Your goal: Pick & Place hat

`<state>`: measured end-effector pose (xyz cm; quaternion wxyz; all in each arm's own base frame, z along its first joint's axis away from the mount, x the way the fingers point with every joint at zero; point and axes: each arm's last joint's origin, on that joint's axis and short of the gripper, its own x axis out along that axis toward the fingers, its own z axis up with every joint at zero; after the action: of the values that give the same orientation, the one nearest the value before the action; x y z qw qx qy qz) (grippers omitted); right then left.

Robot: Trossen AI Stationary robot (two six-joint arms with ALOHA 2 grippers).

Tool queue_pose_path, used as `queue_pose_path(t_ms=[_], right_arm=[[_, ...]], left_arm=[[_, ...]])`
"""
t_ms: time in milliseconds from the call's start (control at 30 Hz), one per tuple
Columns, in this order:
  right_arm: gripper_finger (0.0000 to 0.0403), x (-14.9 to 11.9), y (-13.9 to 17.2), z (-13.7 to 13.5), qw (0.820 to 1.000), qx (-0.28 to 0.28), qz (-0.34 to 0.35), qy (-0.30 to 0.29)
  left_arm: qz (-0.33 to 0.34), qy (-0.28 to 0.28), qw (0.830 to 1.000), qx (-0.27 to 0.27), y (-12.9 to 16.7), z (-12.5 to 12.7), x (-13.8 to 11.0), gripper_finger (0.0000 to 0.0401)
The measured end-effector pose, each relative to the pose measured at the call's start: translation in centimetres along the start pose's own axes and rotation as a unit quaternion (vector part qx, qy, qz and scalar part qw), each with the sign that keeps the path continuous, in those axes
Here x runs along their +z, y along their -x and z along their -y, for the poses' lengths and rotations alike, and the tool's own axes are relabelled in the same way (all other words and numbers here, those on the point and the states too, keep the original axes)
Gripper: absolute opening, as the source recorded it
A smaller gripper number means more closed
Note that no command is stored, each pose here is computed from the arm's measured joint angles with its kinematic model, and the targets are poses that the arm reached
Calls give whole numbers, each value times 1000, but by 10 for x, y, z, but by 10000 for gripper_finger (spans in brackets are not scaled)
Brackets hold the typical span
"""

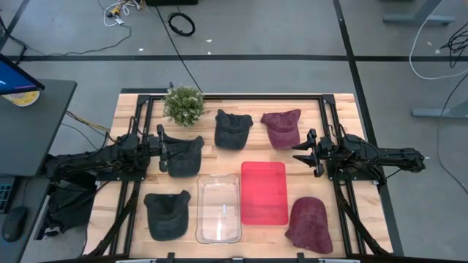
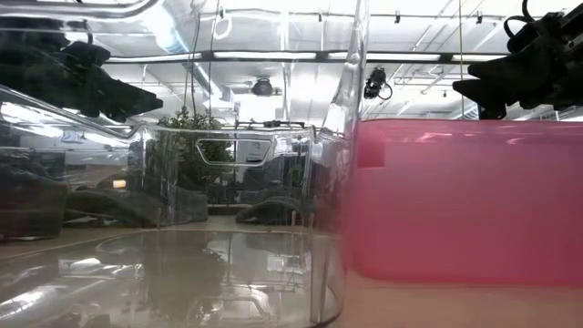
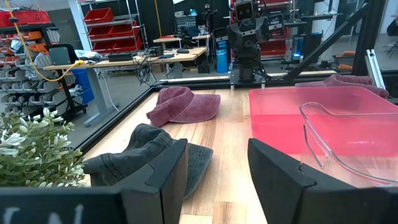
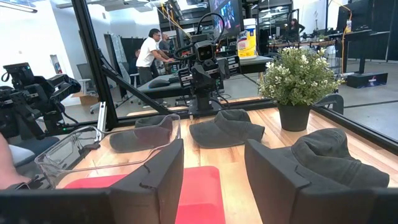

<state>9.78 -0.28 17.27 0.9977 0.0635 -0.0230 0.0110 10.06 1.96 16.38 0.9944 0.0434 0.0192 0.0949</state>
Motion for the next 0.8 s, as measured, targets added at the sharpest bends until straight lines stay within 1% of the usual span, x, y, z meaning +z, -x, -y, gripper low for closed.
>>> queue_pose_path(t_ms=[433,633,800], right_arm=[[173,0,0,0,1000,0,0,0],[173,2,0,0,998,1,8,64],[173,2,0,0,998,0,8,69]], left_arm=[[0,0,1000,0,0,0,0,172],[0,0,1000,0,0,0,0,172],[0,0,1000,0,0,0,0,172]])
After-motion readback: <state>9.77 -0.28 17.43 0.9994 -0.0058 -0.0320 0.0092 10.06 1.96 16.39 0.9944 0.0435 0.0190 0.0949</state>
